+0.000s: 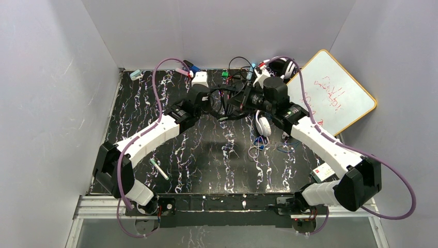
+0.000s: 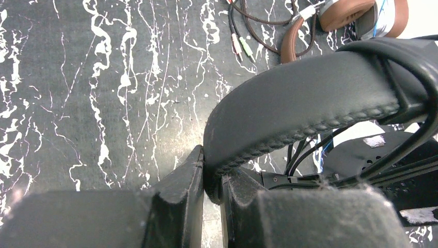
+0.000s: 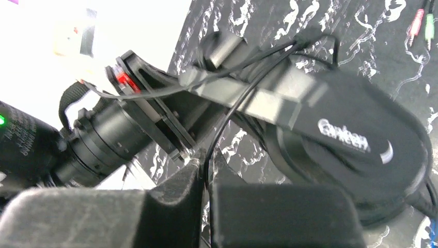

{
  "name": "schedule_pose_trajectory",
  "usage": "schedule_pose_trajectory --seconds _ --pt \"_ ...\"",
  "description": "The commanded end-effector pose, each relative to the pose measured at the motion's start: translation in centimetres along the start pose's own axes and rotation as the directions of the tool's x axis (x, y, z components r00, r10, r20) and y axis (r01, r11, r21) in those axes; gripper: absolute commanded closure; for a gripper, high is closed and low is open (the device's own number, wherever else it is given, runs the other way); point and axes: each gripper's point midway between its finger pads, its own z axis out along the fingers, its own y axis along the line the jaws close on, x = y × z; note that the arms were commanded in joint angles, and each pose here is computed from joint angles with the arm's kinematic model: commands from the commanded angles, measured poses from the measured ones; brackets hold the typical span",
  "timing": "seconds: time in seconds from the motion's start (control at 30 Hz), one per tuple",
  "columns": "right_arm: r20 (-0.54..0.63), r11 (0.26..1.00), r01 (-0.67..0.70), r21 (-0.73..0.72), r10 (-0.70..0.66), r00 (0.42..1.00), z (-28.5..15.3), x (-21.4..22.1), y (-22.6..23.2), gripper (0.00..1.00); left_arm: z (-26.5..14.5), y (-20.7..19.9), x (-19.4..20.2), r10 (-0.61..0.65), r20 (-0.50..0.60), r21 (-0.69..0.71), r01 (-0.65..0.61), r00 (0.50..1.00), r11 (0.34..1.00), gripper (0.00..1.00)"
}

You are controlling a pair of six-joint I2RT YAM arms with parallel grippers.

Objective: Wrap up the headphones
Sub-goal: Wrap the headphones cable around the headphones.

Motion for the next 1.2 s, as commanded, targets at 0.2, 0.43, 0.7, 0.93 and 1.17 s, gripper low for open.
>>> schedule_pose_trajectory --seconds 0.2,0.43,0.7,0.93,1.17 --pt "0.244 0.995 -0.041 -0.093 0.062 0.968 -1.9 -9.9 2.2 0.99 -2.5 0.1 3.3 0.085 -0.117 0.075 -0.077 0.989 0.994 1.00" --pt "0.296 0.966 -0.259 -0.006 0.249 0.922 -3.1 -10.6 -5.4 0.92 -5.4 0.6 8.8 0.194 -0.387 0.157 -0.143 0.901 0.977 1.00" --pt "0.183 0.929 -0.364 0.060 0.348 0.919 -2.4 -5.1 -11.6 0.65 -10.1 0.2 12.2 0.277 -0.571 0.304 -0.114 0.773 0.946 1.00" --pt "0.010 0.964 -0.257 0.071 0.257 0.966 -2.6 -0.4 -13.1 0.53 -11.4 0.1 13.5 0.304 -0.668 0.331 -0.095 0.680 0.939 1.00" --pt "-0.195 0.992 -0.108 0.059 0.117 0.974 -5.2 5.2 -13.2 0.47 -12.1 -1.3 11.8 0.272 -0.701 0.327 -0.041 0.659 0.944 1.00"
